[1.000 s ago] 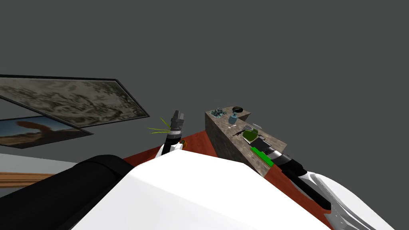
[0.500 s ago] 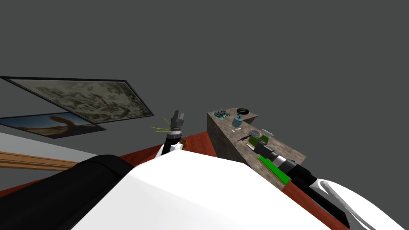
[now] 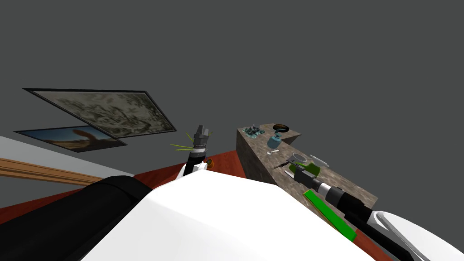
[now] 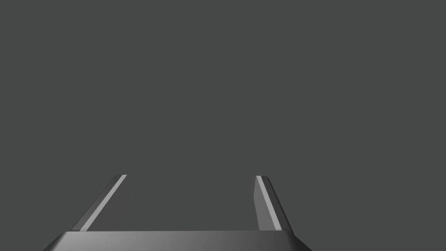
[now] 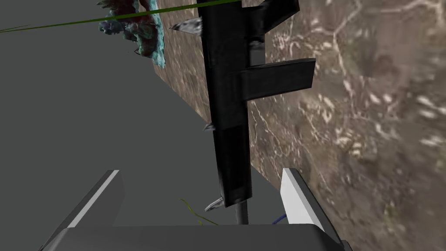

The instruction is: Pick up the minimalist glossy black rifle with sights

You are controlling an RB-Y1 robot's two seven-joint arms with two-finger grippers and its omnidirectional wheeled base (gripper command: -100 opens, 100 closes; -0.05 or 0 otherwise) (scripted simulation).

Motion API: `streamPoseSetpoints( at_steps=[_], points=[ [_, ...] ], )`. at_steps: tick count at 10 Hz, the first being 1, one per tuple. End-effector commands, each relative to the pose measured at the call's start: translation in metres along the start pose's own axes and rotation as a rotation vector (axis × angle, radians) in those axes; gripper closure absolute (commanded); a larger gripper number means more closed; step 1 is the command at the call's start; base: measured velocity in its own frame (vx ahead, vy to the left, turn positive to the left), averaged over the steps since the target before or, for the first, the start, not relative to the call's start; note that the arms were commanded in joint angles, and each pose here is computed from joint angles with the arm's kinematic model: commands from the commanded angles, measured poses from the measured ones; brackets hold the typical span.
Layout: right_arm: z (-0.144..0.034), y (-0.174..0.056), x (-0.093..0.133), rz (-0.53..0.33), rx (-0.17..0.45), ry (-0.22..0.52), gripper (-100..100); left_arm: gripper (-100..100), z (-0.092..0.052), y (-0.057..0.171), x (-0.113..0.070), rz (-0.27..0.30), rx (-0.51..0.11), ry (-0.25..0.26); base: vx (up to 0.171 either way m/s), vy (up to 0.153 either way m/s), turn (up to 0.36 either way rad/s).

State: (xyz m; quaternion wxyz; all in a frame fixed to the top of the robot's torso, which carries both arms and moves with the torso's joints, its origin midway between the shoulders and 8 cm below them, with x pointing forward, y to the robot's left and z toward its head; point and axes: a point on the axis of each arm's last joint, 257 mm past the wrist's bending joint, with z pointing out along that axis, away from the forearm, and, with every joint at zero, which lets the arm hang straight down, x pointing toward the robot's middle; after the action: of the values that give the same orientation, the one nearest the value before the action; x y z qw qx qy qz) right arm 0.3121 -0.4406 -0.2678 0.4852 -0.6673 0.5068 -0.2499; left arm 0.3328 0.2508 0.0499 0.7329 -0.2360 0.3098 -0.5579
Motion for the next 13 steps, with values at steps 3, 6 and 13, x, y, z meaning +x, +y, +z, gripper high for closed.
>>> streamPoseSetpoints(
  at_steps=[3,6,13],
  points=[
    [-0.011,0.017,0.005,-0.033,-0.060,0.007,-100,0,0.000,0.000,0.000,0.000,0.000,0.000,0.061,-0.004,0.047],
    [-0.015,0.025,0.004,-0.036,-0.059,0.007,-100,0,0.000,0.000,0.000,0.000,0.000,0.000,0.048,0.020,0.003],
    [-0.016,0.027,0.004,-0.036,-0.059,0.006,100,0,0.000,0.000,0.000,0.000,0.000,0.000,0.020,0.010,0.001]
  ],
)
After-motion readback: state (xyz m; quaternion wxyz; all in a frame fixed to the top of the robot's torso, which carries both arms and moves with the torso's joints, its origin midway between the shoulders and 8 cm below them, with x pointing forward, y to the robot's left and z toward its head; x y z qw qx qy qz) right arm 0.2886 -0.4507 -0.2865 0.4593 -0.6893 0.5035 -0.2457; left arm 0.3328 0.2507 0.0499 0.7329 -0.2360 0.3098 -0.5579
